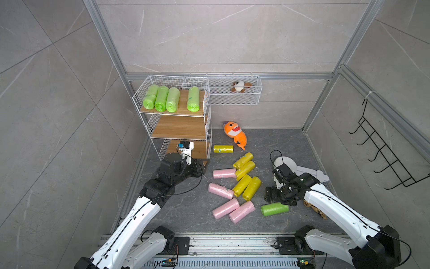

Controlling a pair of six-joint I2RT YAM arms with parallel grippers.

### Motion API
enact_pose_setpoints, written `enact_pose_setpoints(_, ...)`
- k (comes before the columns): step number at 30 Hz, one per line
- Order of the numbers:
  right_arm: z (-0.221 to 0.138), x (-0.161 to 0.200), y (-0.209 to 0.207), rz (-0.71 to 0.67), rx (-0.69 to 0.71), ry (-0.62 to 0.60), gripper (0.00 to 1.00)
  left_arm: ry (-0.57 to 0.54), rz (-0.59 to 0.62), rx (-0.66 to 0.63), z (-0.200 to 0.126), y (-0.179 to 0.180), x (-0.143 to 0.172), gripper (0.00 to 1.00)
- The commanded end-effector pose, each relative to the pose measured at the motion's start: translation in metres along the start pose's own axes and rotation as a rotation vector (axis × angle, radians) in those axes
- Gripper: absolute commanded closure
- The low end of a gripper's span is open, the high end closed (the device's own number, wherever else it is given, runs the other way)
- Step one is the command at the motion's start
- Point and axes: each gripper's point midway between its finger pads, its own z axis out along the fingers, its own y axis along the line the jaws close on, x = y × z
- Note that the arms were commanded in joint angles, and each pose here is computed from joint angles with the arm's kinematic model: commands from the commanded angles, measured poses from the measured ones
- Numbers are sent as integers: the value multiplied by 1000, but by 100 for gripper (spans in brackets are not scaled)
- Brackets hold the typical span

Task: Sort the rolls of trash bags by color and place them on the shelf
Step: Pick up the roll of trash bags from the center of the board.

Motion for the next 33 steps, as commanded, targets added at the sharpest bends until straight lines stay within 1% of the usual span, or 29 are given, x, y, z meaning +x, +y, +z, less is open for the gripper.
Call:
enact_pose_setpoints(1, 9, 13, -11, 134, -4, 54, 6, -75, -10, 104, -3, -23, -11, 37)
enact_pose_setpoints(5, 15, 14, -25, 222, 33, 62, 6, -51, -10, 130, 6, -24, 2, 37)
enact_pose_setpoints(13, 30, 18, -38, 363, 48, 89, 6, -33, 8, 160, 21, -27, 8, 37)
enact_pose_setpoints(17, 39, 13, -39, 397, 43, 77, 5, -23, 11, 190, 26, -32, 10, 37)
enact_pose_setpoints(22, 55, 9, -38, 416, 31, 73, 7, 0, 12, 194, 34, -31, 13, 37)
enact_pose_setpoints(29, 75, 5, -34, 467, -11, 58, 12, 5, 1, 199, 38, -31, 16, 37)
enact_pose_setpoints(33, 81, 2, -24, 480, -55, 78, 19, 13, -11, 202, 41, -30, 20, 37)
